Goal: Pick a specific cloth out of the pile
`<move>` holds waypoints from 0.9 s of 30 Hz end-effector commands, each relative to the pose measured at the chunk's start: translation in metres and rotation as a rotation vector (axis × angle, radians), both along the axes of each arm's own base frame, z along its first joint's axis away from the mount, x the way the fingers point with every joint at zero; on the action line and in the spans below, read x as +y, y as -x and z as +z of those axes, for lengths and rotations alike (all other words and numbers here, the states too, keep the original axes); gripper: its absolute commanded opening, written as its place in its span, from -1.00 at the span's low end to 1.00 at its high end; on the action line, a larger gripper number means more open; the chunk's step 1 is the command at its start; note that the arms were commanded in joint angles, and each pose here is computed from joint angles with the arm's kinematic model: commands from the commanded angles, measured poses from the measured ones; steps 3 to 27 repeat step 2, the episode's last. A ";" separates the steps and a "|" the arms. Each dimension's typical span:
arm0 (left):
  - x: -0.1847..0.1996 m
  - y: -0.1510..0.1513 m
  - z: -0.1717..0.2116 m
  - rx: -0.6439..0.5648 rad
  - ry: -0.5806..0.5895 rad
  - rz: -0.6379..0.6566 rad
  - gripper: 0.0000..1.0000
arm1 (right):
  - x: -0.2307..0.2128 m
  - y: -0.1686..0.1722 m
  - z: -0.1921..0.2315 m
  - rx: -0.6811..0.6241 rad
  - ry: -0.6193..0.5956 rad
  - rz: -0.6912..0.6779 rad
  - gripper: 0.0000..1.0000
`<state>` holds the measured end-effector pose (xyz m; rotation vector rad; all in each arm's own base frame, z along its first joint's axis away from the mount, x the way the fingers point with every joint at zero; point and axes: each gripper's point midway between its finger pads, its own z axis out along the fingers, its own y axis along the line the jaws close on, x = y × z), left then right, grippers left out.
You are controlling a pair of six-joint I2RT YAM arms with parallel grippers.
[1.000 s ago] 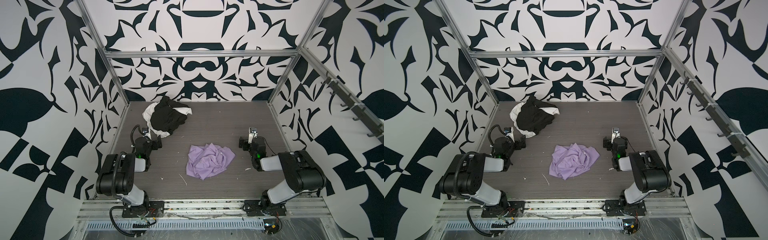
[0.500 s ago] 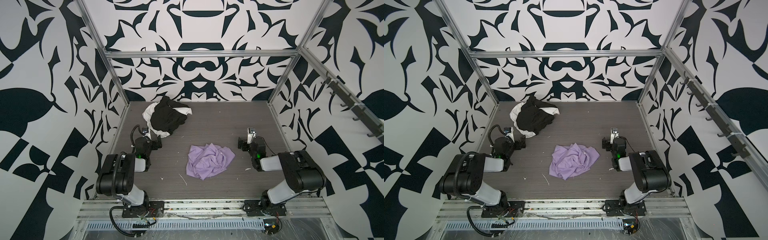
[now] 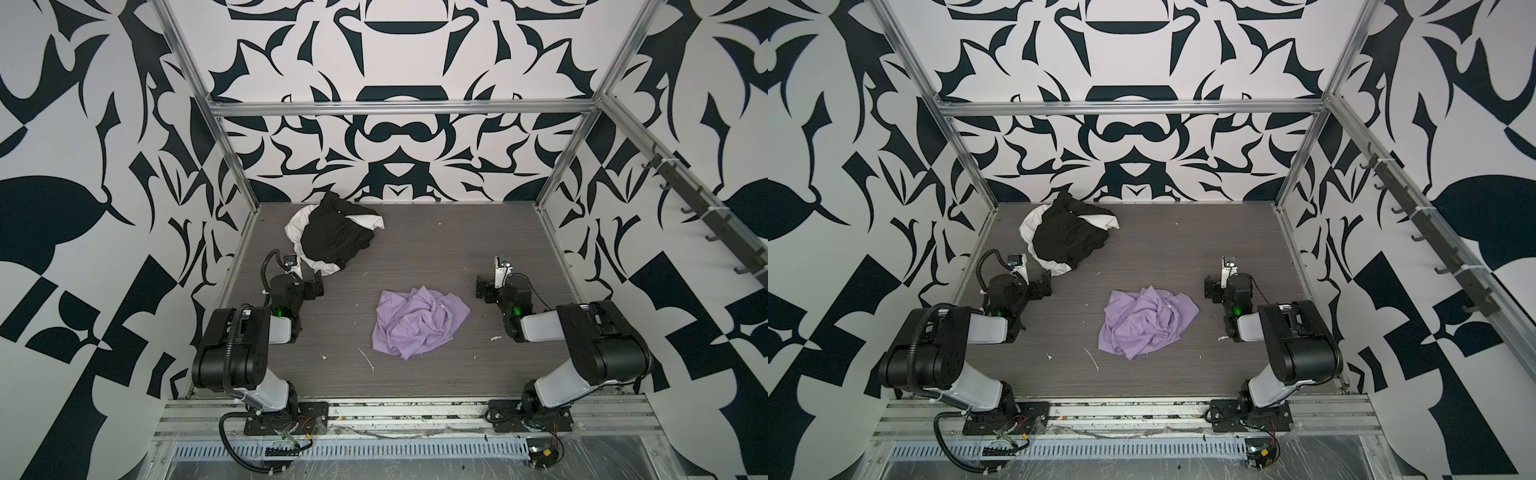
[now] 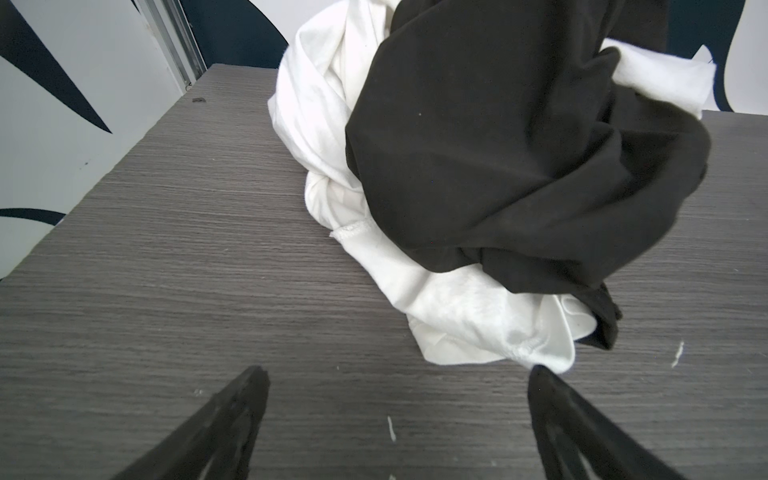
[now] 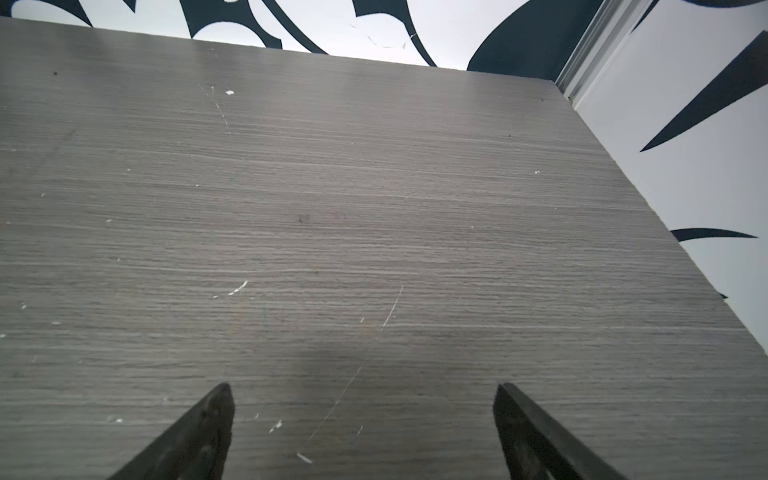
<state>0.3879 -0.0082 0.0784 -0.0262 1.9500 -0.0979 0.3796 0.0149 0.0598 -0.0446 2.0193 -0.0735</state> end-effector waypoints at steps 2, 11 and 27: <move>0.001 -0.004 0.009 -0.036 0.006 0.007 1.00 | 0.000 -0.008 0.018 -0.063 -0.015 -0.004 0.99; 0.001 -0.004 0.009 -0.036 0.006 0.007 1.00 | 0.000 -0.008 0.018 -0.063 -0.015 -0.004 0.99; 0.001 -0.004 0.009 -0.036 0.006 0.007 1.00 | 0.000 -0.008 0.018 -0.063 -0.015 -0.004 0.99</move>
